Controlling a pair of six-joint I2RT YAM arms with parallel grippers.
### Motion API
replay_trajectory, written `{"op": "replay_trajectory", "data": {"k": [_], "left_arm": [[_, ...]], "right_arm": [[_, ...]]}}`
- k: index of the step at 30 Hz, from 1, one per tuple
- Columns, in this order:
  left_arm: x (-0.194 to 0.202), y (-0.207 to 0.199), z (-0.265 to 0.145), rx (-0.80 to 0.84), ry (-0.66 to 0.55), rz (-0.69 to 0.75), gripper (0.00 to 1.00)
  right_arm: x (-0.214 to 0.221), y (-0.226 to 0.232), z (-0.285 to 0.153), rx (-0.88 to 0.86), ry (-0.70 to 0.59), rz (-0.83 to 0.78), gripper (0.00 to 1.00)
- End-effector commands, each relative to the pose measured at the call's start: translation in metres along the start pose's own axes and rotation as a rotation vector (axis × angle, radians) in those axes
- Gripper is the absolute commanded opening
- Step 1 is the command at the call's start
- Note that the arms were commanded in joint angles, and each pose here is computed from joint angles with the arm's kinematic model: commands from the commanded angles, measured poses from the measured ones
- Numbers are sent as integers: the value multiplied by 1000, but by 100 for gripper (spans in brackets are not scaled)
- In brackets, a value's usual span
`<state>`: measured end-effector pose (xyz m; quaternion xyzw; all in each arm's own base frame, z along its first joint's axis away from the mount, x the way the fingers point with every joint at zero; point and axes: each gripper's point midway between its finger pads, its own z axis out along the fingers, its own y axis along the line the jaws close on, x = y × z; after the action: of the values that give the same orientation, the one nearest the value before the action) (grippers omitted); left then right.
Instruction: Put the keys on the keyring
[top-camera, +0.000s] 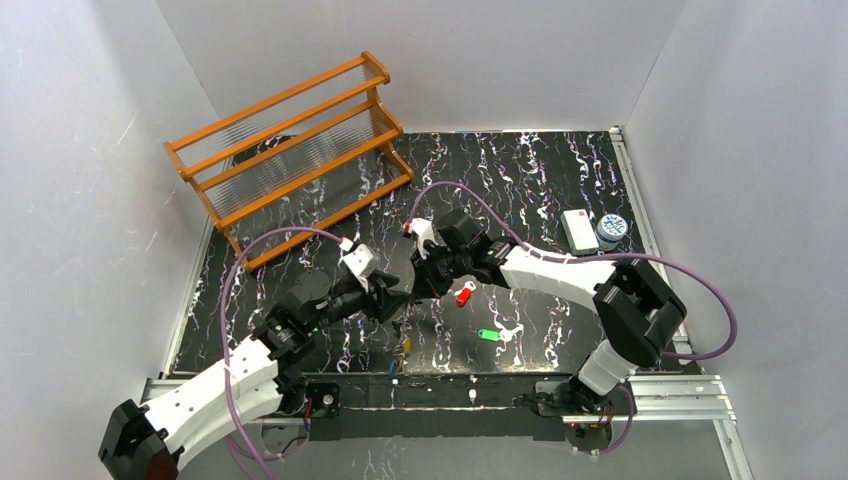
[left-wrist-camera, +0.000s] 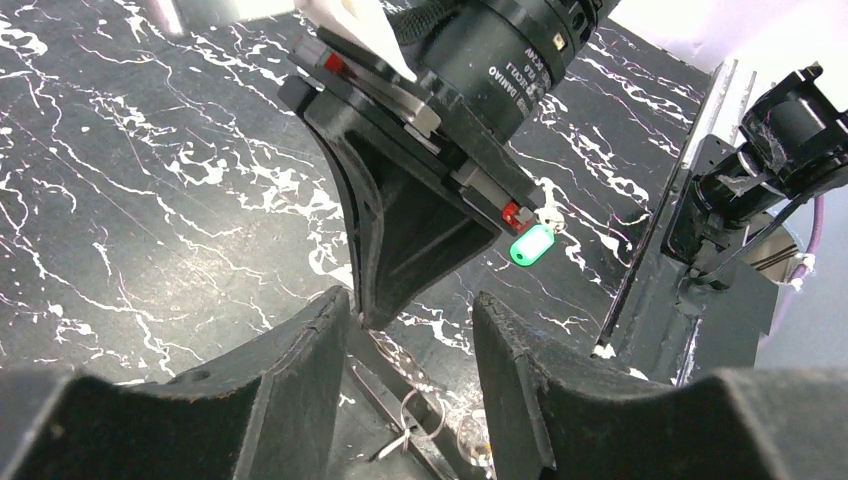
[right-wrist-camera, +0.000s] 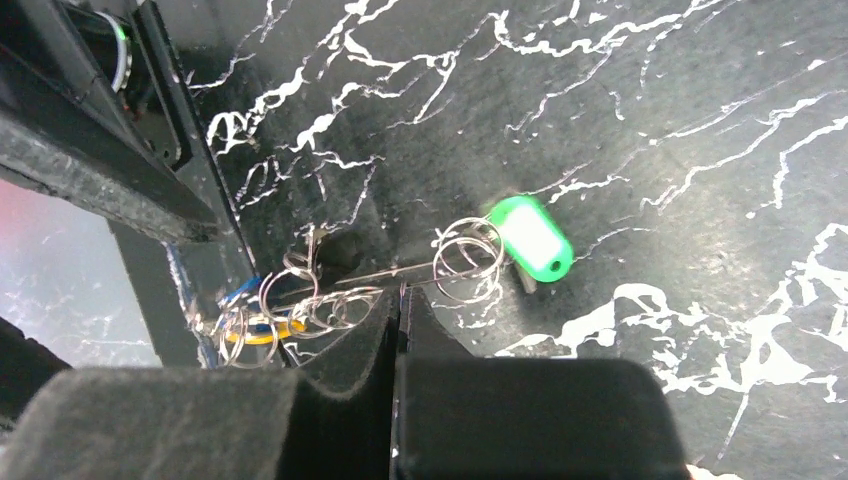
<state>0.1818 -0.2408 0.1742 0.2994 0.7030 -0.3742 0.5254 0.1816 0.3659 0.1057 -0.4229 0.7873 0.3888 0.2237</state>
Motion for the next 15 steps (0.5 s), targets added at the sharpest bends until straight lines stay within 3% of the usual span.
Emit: {"op": "replay_trajectory", "data": {"k": [1,15], "left_arm": [[0,-1,-1,2,-30,4,46],[-23,-8,-13,42,-84,187,45]], "right_arm": [[11,-3,2,25,17,7,1],[-37,39,-41,-70,-136,-167,1]]}}
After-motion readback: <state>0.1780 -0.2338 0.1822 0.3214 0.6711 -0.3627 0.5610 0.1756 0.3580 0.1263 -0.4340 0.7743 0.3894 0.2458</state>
